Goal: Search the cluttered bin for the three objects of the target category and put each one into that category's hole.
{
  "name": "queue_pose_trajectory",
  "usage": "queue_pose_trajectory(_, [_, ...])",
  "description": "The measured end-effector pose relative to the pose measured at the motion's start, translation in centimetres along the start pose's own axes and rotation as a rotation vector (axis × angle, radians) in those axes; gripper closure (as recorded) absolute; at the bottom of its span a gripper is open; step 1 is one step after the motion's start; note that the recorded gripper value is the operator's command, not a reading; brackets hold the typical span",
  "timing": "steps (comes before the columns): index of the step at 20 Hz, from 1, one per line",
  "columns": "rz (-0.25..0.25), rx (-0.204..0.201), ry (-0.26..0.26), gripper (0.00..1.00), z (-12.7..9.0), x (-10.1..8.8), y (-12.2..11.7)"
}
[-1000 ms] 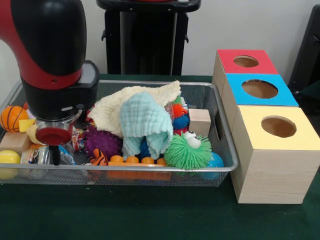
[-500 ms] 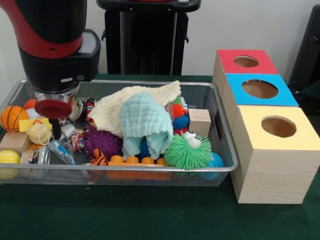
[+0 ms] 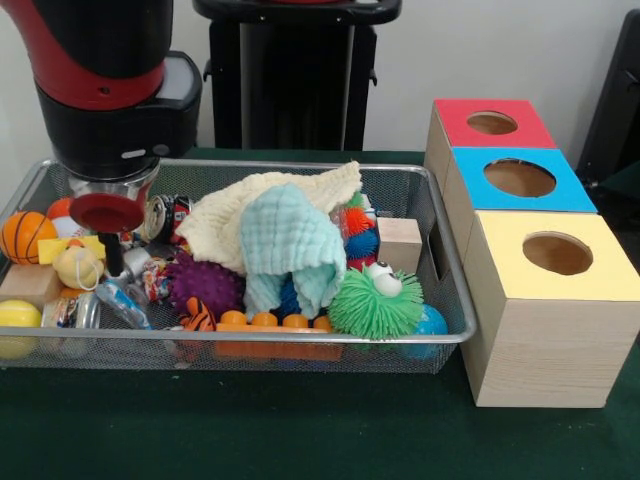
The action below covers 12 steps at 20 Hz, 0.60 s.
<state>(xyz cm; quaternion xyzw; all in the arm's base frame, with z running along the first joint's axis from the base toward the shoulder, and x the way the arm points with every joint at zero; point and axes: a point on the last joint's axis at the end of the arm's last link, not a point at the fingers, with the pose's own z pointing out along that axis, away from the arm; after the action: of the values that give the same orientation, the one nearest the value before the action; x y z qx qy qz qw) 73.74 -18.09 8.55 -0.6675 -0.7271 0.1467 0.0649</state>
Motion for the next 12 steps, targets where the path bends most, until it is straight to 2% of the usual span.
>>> queue_pose_trajectory(6, [0.001,0.014,0.010,0.00,1.3,0.3,-0.2])
queue_pose_trajectory(12, [0.007,-0.008,0.007,0.00,2.1,0.2,0.0])
